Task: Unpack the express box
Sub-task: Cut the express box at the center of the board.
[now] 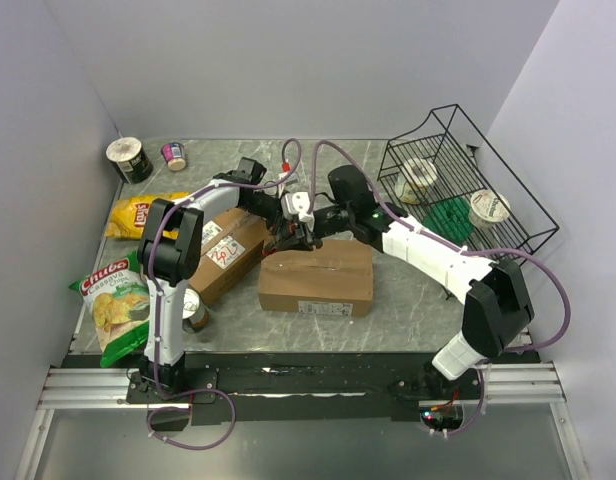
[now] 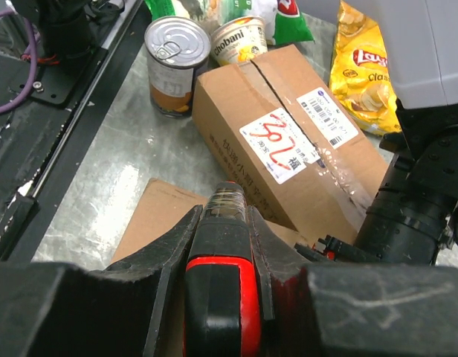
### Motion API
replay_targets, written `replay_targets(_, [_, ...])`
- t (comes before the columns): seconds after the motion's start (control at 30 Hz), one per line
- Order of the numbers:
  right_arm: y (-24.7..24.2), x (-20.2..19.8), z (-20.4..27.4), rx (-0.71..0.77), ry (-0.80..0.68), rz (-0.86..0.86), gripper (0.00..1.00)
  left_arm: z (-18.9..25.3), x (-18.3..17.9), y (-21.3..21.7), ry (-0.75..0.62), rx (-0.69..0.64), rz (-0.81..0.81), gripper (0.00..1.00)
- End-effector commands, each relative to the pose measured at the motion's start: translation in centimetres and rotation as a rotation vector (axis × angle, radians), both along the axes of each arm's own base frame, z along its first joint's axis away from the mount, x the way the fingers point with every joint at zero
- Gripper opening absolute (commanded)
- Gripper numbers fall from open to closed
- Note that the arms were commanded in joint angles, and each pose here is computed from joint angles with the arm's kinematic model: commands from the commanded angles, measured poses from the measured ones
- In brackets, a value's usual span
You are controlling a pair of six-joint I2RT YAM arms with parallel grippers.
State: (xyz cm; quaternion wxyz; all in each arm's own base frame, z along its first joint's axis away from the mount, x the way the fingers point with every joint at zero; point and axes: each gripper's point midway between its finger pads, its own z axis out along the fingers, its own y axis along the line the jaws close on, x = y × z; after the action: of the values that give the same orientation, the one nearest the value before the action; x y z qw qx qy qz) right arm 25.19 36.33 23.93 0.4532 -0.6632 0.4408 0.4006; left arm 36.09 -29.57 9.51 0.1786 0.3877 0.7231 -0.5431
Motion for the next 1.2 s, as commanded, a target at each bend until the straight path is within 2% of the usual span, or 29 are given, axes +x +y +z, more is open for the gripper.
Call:
replay_targets(0.0, [0.7, 0.3, 1.4, 0.045, -0.090, 0.008, 0.00, -1.6, 0.8, 0.5, -0.048, 0.056, 0.026, 0.84])
replay_targets(0.77, [0.5, 0.9, -1.9, -0.051, -0.035, -0.010, 0.00, -2.6, 0.8, 0.6, -0.017, 0.068, 0.030, 0.81])
replay_targets(1.17, [-1.0, 1.8, -3.1, -0.152, 0.037, -0.162, 0.00, -3.1, 0.8, 0.8, -0.022, 0.083, 0.041, 0.79])
